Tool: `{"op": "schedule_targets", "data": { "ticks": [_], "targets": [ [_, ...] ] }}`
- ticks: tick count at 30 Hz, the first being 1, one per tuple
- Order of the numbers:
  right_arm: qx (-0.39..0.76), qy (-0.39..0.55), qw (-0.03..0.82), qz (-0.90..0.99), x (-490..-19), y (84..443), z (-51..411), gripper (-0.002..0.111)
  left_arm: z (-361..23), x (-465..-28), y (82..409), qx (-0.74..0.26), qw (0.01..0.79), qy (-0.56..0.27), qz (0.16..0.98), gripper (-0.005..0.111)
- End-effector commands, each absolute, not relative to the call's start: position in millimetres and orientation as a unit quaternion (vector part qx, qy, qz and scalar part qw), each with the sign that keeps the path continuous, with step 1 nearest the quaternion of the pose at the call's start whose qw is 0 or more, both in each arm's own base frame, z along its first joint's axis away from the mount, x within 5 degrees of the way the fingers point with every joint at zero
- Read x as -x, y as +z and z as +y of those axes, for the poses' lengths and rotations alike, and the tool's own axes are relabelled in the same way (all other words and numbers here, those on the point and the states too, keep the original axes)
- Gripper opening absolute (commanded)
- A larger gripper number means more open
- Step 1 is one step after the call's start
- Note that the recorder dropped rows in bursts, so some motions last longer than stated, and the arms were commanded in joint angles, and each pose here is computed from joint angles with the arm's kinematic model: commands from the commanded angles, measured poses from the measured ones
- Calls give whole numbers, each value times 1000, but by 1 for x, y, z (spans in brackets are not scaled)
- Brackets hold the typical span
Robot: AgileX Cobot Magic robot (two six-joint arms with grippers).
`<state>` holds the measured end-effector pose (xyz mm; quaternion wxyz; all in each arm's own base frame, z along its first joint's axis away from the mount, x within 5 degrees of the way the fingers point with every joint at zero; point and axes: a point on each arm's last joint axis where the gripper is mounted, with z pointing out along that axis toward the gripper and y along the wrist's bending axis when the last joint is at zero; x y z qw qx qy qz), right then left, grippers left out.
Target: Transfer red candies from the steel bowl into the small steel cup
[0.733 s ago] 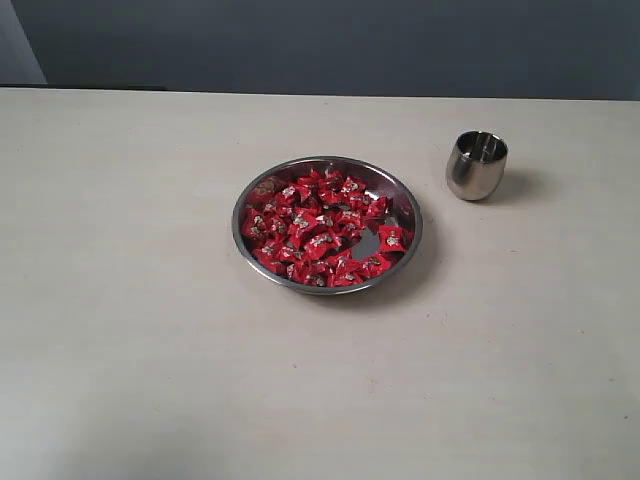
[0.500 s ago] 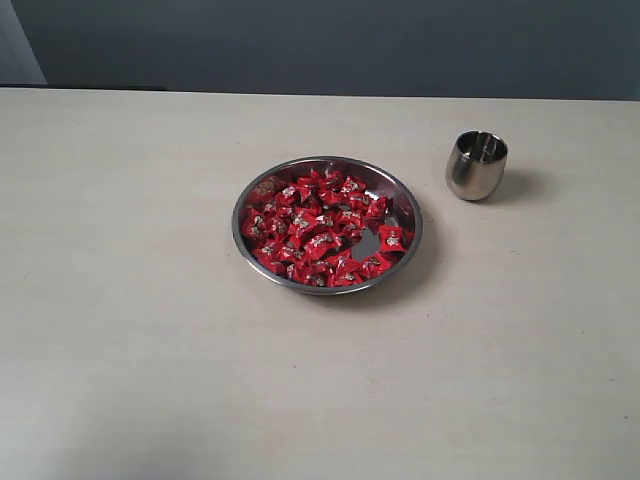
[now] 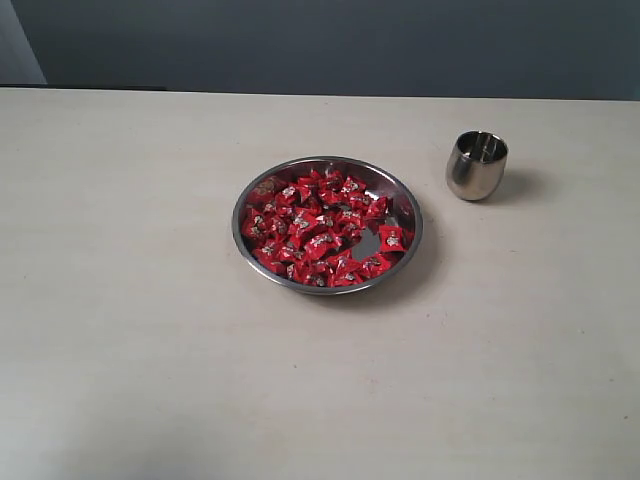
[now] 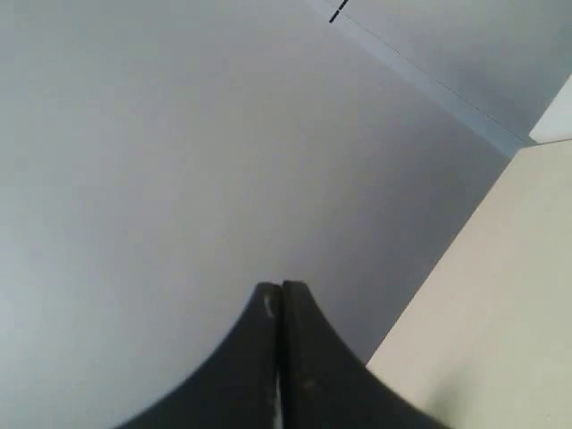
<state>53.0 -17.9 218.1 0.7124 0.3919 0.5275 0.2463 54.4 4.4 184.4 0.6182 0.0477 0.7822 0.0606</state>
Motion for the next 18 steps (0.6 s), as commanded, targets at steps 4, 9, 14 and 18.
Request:
{"op": "schedule_targets", "data": {
  "ticks": [4,9,14,18],
  "targets": [
    [-383,232,727,521,-52,220,-19,0,4,-54,186,-47,623,60,778,0],
    [-347,201,753,522,-50,231,-19,0,4,-54,186,-47,623,60,778,0],
    [-182,90,835,512,-42,323,-10,0,4,-54,186,-47,623,60,778,0],
    [-114,33,807,579,-90,386,-14,-1,4,-54,186,-47,623,60,778,0]
  ]
}}
